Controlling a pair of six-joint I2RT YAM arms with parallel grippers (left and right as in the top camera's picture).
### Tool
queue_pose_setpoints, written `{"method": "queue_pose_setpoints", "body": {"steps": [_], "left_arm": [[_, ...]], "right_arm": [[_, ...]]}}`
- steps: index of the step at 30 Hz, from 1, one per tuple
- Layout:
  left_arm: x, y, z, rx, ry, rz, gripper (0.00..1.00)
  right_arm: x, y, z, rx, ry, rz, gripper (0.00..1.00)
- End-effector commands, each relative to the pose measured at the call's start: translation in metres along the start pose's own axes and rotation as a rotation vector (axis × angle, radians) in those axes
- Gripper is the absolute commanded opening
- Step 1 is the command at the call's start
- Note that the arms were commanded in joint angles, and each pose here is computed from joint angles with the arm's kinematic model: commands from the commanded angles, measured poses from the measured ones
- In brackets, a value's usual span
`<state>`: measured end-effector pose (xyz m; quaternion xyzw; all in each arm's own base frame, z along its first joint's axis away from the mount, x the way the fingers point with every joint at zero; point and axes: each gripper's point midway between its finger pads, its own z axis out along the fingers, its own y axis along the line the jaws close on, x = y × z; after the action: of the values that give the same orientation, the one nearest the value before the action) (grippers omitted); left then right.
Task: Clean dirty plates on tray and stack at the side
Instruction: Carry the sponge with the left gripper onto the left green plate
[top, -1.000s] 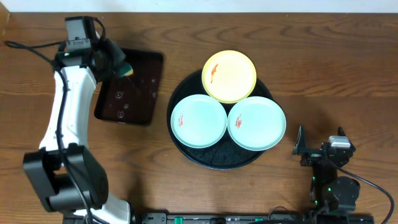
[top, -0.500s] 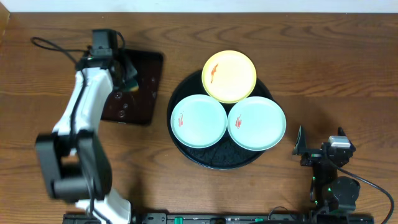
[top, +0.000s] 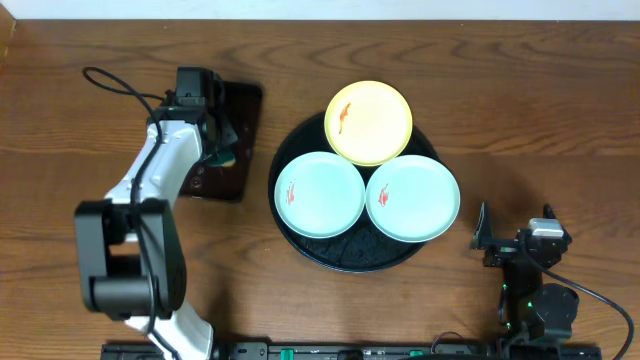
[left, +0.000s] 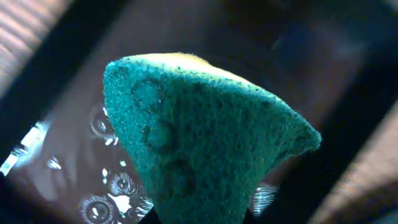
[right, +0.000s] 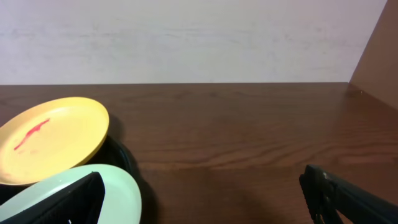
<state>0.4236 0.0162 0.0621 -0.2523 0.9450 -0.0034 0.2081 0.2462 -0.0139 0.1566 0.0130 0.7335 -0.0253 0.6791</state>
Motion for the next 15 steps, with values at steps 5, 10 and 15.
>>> {"method": "queue_pose_setpoints", "body": {"steps": [5,10,15], "left_arm": [[-0.083,-0.049,-0.210,0.357,-0.489,0.002,0.08],[-0.058,-0.067,-0.269,0.473,-0.545,0.059,0.08],[0.002,-0.104,-0.245,0.504,-0.351,0.171,0.07]], "right_arm": [[0.001,0.002,0.000,-0.005,0.001,-0.016,0.99],[0.001,0.002,0.000,-0.005,0.001,-0.016,0.99],[0.001,0.002,0.000,-0.005,0.001,-0.016,0.99]]}}
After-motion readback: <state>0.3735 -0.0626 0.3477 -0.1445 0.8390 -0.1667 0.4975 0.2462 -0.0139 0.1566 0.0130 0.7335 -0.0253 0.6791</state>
